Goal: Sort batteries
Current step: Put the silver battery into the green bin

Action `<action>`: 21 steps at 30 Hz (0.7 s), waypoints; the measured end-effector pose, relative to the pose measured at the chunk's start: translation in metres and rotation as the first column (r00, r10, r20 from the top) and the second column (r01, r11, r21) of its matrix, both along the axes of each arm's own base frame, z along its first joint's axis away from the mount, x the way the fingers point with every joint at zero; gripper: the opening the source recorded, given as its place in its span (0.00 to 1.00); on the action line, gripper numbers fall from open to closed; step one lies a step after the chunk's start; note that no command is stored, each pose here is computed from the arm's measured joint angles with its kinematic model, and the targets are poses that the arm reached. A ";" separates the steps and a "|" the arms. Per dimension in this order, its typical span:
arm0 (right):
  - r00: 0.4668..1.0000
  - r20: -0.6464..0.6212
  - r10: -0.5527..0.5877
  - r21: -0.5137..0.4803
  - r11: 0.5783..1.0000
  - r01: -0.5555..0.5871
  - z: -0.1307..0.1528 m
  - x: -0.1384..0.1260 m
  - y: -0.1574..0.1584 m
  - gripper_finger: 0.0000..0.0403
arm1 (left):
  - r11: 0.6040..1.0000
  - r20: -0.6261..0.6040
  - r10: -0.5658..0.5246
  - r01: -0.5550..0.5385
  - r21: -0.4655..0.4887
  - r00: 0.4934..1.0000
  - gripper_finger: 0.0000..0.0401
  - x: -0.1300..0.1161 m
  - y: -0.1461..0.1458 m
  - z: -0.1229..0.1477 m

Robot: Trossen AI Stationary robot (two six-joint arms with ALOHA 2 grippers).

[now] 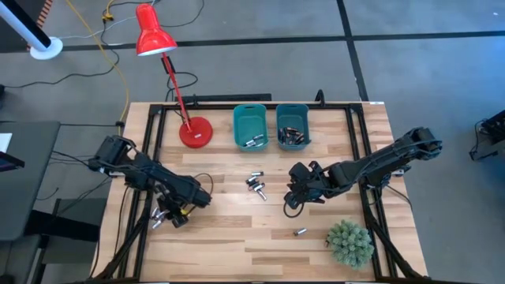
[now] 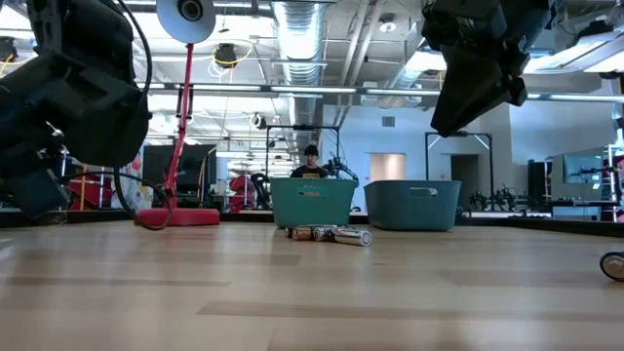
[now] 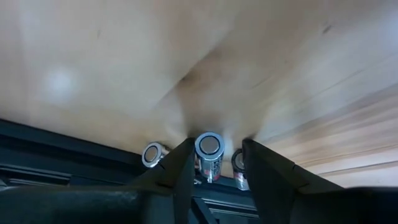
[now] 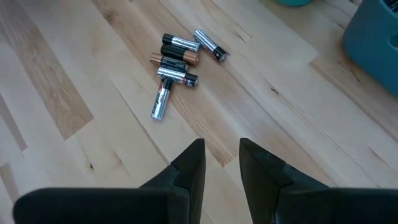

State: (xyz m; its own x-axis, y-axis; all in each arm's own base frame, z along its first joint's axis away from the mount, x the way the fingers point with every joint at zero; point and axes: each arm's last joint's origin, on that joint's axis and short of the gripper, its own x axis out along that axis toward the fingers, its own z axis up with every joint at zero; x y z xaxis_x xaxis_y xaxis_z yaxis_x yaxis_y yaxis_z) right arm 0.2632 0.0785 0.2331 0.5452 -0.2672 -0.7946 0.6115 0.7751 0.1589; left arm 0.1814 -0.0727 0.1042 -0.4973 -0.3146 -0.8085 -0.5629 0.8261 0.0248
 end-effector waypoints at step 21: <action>1.000 -0.002 0.006 -0.005 1.000 -0.006 0.000 0.000 0.000 0.29 | 0.980 0.116 -0.096 0.074 0.182 0.989 0.10 0.025 0.018 0.015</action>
State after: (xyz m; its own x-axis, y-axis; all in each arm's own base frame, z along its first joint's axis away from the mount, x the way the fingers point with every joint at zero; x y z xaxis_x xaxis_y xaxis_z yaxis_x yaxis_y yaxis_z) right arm 0.2632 0.0784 0.2332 0.5450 -0.2676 -0.7946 0.6071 0.7795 0.1539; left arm 0.2068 -0.0545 0.1193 -0.4089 -0.1220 -0.9044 -0.4988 0.8598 0.1095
